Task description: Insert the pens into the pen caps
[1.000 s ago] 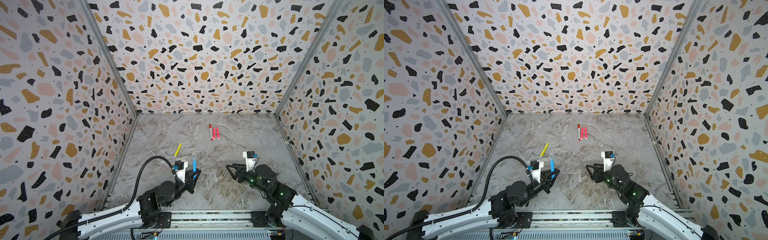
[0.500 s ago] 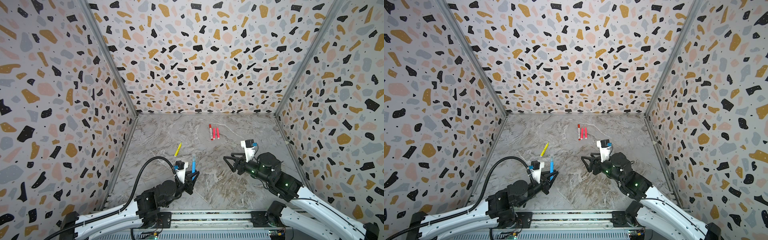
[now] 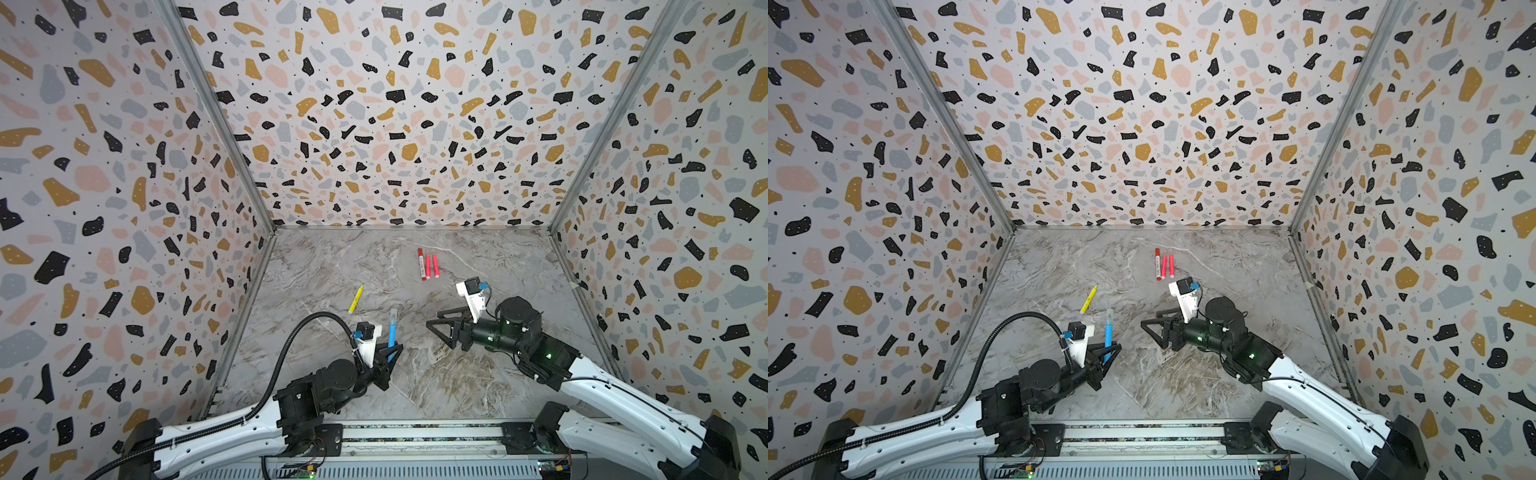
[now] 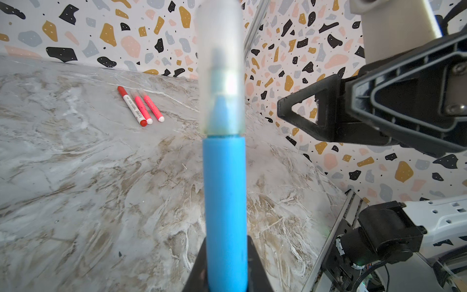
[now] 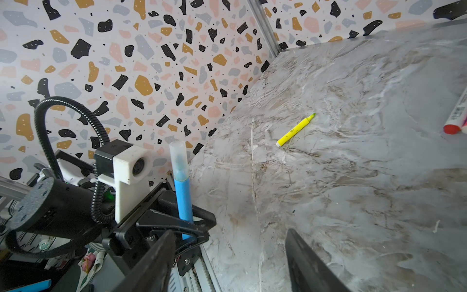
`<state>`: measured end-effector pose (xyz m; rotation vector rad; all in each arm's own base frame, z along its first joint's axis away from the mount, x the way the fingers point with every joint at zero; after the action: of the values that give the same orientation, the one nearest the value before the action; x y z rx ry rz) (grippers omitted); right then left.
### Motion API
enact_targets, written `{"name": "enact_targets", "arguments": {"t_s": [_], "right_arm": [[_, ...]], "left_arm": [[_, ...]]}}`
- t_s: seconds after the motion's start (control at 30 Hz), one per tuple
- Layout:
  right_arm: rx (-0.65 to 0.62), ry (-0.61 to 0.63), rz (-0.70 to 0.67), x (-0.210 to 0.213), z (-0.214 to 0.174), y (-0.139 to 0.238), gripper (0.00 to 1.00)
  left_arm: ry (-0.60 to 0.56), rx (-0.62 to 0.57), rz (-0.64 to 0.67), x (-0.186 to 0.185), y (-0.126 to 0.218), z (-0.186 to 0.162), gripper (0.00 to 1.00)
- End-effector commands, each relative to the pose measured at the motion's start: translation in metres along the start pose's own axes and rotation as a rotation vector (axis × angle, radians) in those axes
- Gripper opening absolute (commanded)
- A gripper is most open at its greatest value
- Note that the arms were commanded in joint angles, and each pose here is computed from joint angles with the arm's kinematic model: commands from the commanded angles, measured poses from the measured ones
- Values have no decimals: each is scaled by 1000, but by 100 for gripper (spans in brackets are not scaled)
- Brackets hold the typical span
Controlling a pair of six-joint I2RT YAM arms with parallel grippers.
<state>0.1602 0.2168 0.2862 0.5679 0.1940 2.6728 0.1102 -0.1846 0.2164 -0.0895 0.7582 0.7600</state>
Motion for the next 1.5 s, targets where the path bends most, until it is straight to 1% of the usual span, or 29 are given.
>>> {"name": "enact_targets", "arguments": {"t_s": [0.0,0.1,0.2,0.37,0.5,0.67,0.8,1.0,1.27,1.47], "right_arm": [[-75,34,77,13,27,0,70],[-79,31,73,12,29,-2,70],[-87,47,59,12,32,-2,70],[-48,41,49,7,35,-15,69],[-30,32,52,2,32,-26,68],[-48,41,71,2,29,-30,68],[-30,52,87,2,29,-34,68],[-31,68,73,-2,26,-39,68],[-13,63,109,-3,26,-54,66],[-8,57,141,7,22,-68,64]], "left_arm": [[4,-47,-71,-3,-1,1,0],[15,-56,-98,3,-2,-7,0],[20,-59,-90,10,-3,-13,0],[19,-54,-84,14,-3,-18,0],[27,-59,-90,15,-3,-18,0],[22,-53,-97,14,-5,-20,0],[30,-50,-107,13,-9,-22,0],[21,-41,-99,15,-13,-25,0],[31,-42,-91,19,-13,-28,0],[24,-38,-93,18,-14,-28,0]]}}
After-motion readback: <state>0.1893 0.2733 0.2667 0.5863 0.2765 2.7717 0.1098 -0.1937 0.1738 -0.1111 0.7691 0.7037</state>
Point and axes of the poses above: each gripper's point midway between its finger pads, its own y axis back along the fingers, its own x axis along the line the jaws close on, z = x × y, the point moved 8 cm from there along y, back along the fingers, and after that the axes turned 15 degrees about y, right-handed, at the moved point
